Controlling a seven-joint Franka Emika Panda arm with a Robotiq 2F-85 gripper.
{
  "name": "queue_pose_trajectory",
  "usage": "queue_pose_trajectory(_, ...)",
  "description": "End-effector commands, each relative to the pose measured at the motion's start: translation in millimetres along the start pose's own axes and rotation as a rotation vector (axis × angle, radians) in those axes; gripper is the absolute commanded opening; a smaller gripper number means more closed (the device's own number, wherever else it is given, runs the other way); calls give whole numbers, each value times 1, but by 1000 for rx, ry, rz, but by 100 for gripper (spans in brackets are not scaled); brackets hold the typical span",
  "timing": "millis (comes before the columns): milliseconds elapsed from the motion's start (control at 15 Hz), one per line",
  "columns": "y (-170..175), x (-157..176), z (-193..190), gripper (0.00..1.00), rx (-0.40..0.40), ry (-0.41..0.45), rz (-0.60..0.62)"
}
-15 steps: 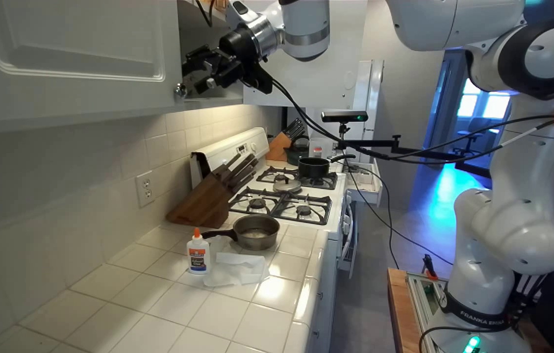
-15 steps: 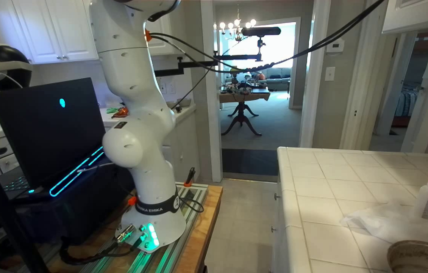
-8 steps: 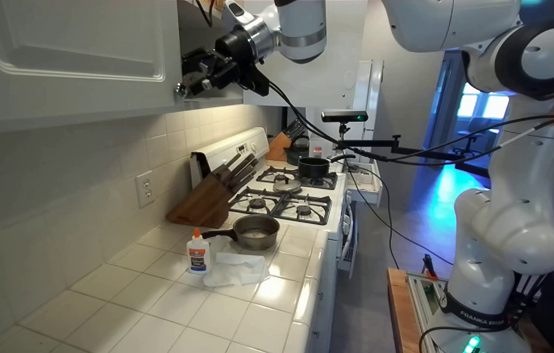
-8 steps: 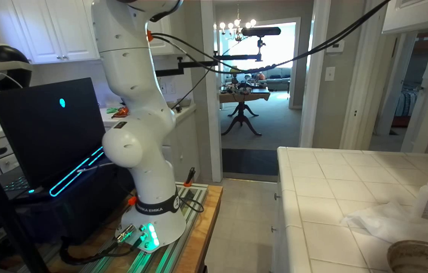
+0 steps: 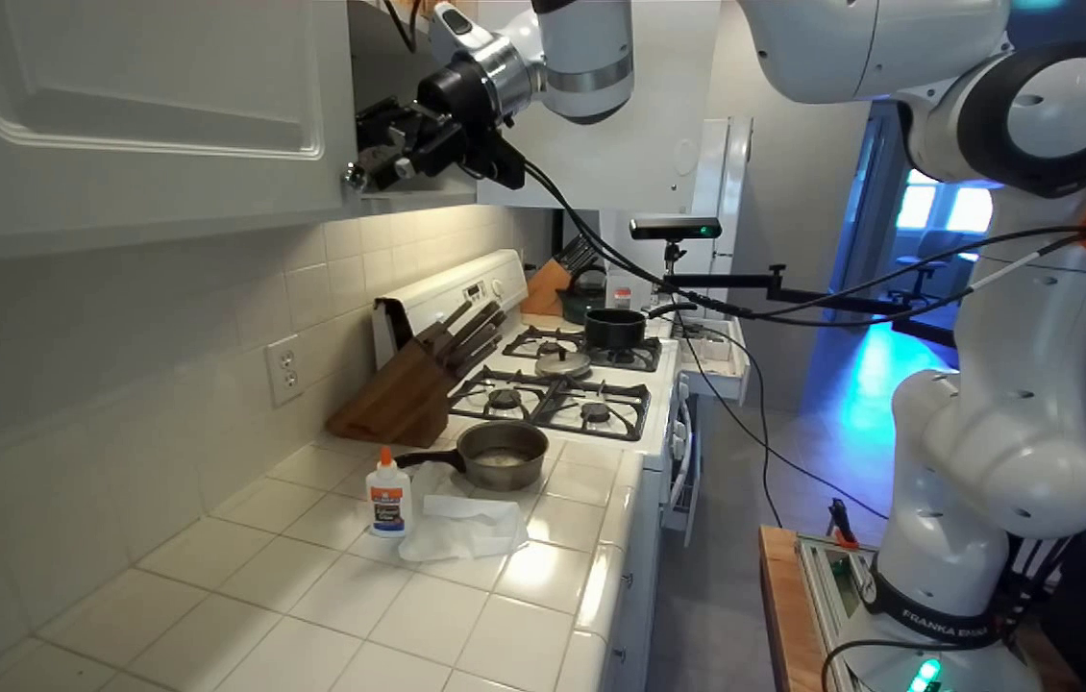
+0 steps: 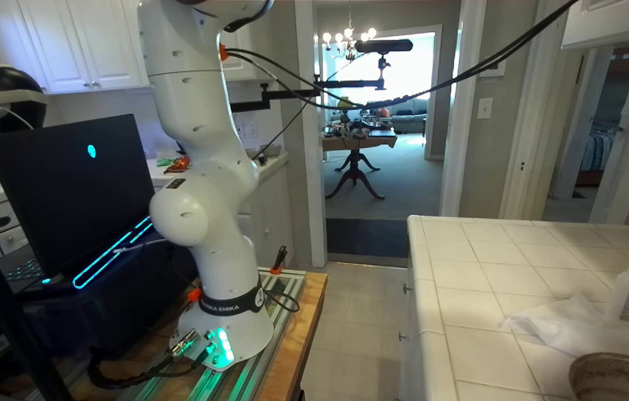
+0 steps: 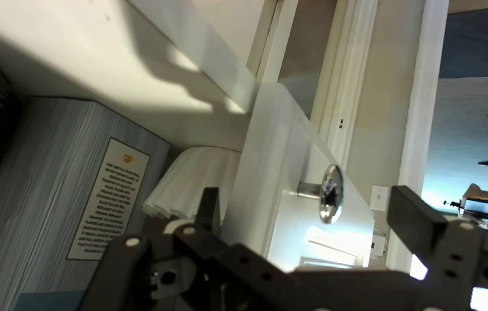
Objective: Open the top left cabinet door
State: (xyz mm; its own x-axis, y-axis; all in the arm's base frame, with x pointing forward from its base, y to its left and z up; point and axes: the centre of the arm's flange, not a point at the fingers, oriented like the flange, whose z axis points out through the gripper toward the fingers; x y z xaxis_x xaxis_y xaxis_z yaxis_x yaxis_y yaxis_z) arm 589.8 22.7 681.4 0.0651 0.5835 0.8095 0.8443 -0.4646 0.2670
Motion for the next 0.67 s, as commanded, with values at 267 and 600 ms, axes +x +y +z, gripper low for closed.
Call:
queue_pose_trajectory(267, 12, 6, 2, 51, 62, 13, 27)
queue_pose_trajectory(600, 10, 6, 2, 39, 103, 4, 39)
